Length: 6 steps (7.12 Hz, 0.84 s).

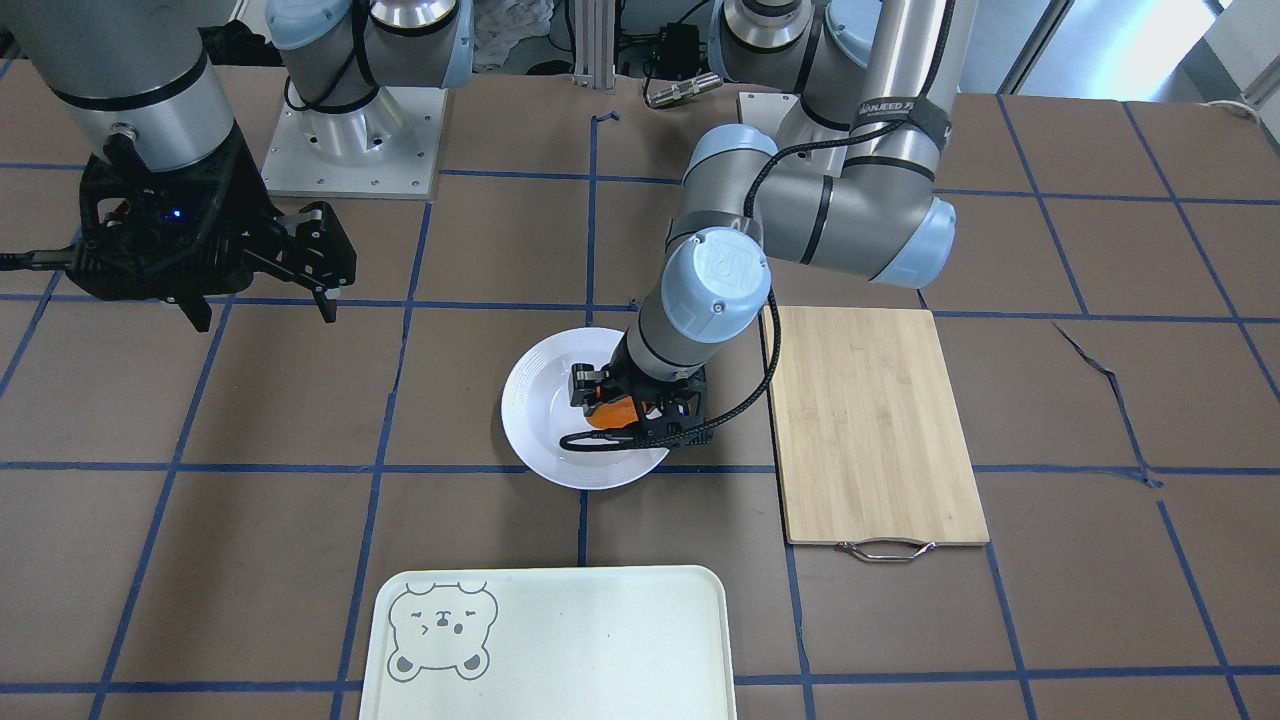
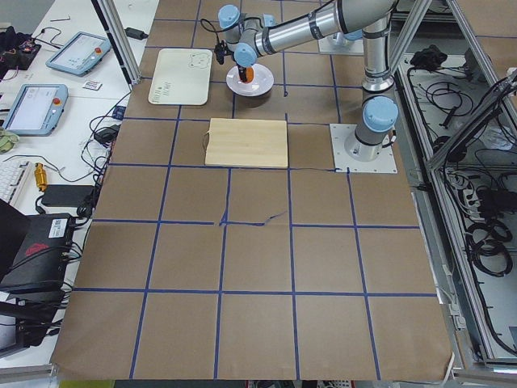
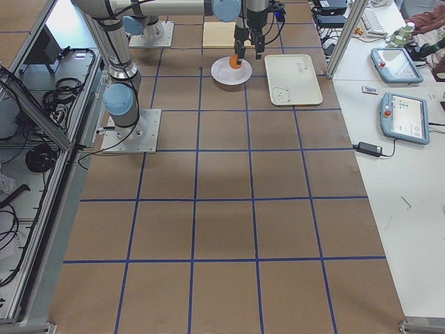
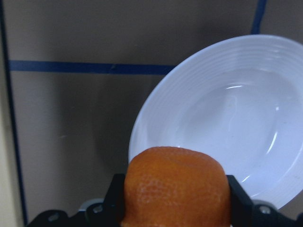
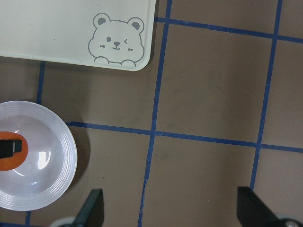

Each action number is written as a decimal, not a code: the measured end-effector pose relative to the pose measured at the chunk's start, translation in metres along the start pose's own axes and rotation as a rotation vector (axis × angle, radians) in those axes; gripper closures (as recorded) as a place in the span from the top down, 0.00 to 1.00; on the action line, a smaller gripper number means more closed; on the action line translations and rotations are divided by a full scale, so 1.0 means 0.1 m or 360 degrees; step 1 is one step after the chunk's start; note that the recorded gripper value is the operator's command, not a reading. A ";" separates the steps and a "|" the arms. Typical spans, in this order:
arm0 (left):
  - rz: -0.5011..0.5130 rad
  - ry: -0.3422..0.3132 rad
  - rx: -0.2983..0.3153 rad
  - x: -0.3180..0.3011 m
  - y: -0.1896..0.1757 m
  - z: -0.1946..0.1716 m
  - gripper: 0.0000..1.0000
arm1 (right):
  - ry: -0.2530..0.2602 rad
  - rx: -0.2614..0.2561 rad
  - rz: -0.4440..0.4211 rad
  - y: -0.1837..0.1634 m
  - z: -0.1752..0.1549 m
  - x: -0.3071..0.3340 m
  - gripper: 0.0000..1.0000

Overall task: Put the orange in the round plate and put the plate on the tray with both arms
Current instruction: 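Carry the orange with the left gripper into the white plate, then open the left gripper and raise it back toward its start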

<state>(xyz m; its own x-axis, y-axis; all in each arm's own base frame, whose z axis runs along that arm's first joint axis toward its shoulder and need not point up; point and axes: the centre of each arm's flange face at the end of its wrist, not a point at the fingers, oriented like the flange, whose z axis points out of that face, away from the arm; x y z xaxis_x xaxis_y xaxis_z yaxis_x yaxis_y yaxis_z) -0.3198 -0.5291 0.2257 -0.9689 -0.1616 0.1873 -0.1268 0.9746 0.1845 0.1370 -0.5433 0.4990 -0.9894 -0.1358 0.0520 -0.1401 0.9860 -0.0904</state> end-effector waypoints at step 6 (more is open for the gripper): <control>0.0120 -0.0234 0.0069 -0.31 -0.34 -1.52 1.00 | -0.0008 -0.0001 0.0001 0.00 0.00 -0.01 1.00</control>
<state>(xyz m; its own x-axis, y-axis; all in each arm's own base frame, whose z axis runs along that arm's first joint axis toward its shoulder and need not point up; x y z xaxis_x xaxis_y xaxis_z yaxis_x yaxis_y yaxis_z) -0.2535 -0.5810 0.3604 -0.9962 -0.0665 0.0555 -0.0587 0.9894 0.1331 0.1381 -0.5427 0.4989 -0.9896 -0.1359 0.0466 -0.1397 0.9861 -0.0899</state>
